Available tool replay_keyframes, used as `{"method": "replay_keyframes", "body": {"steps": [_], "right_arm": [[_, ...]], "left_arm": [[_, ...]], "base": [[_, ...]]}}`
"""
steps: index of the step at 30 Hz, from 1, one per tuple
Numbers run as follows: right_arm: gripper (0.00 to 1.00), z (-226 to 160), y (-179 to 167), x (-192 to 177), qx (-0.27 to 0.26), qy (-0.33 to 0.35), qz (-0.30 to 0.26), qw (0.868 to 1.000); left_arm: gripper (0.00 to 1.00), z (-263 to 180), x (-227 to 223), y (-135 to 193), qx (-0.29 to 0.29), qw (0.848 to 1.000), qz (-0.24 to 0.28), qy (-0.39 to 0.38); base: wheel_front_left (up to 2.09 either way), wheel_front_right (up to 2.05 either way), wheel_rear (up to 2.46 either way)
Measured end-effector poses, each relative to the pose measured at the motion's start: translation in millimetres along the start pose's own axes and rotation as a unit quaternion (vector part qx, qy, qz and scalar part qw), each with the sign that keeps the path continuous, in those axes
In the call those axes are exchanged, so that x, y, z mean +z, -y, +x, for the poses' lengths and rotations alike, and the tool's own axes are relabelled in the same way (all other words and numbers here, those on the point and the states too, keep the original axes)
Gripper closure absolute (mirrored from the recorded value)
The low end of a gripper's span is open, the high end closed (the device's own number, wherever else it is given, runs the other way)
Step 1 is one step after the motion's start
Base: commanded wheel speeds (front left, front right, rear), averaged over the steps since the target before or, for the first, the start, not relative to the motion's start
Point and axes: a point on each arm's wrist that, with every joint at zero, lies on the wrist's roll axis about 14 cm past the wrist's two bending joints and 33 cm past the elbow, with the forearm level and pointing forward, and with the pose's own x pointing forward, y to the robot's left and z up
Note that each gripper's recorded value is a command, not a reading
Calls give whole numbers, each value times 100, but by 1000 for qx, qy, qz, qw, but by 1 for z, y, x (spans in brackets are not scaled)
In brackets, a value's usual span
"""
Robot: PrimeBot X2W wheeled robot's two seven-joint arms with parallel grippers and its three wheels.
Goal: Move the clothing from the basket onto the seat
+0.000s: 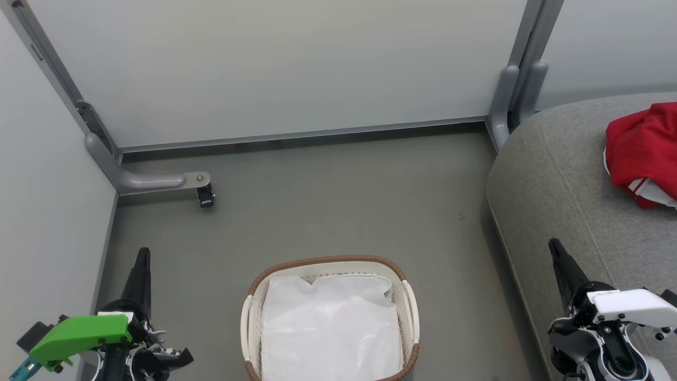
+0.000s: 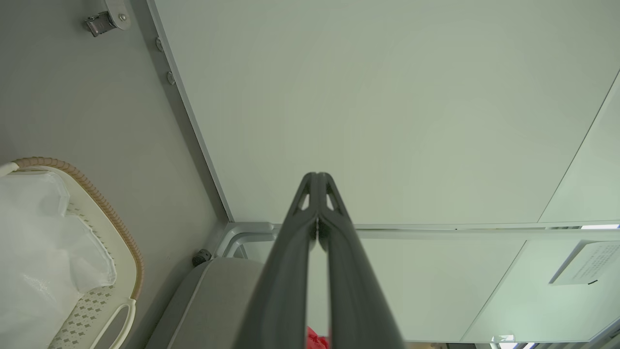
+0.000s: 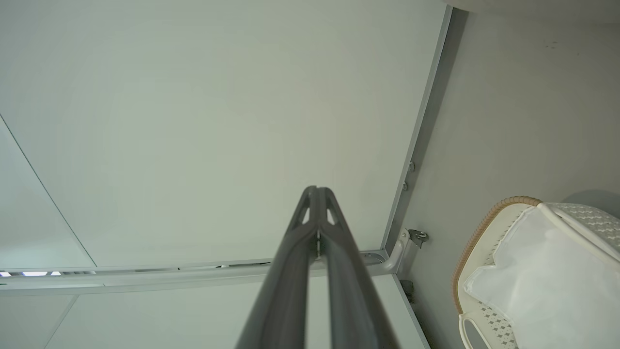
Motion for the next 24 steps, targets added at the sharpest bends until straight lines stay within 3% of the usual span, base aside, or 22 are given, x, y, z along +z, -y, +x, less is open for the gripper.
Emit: {"method": "replay_keyframes", "body": {"steps": [24], "right_arm": [[100, 0, -1, 0, 2, -1, 8, 1000]], "left_arm": [[100, 1, 1, 3, -5, 1000, -9, 1]], "base": [[0, 0, 0]]}}
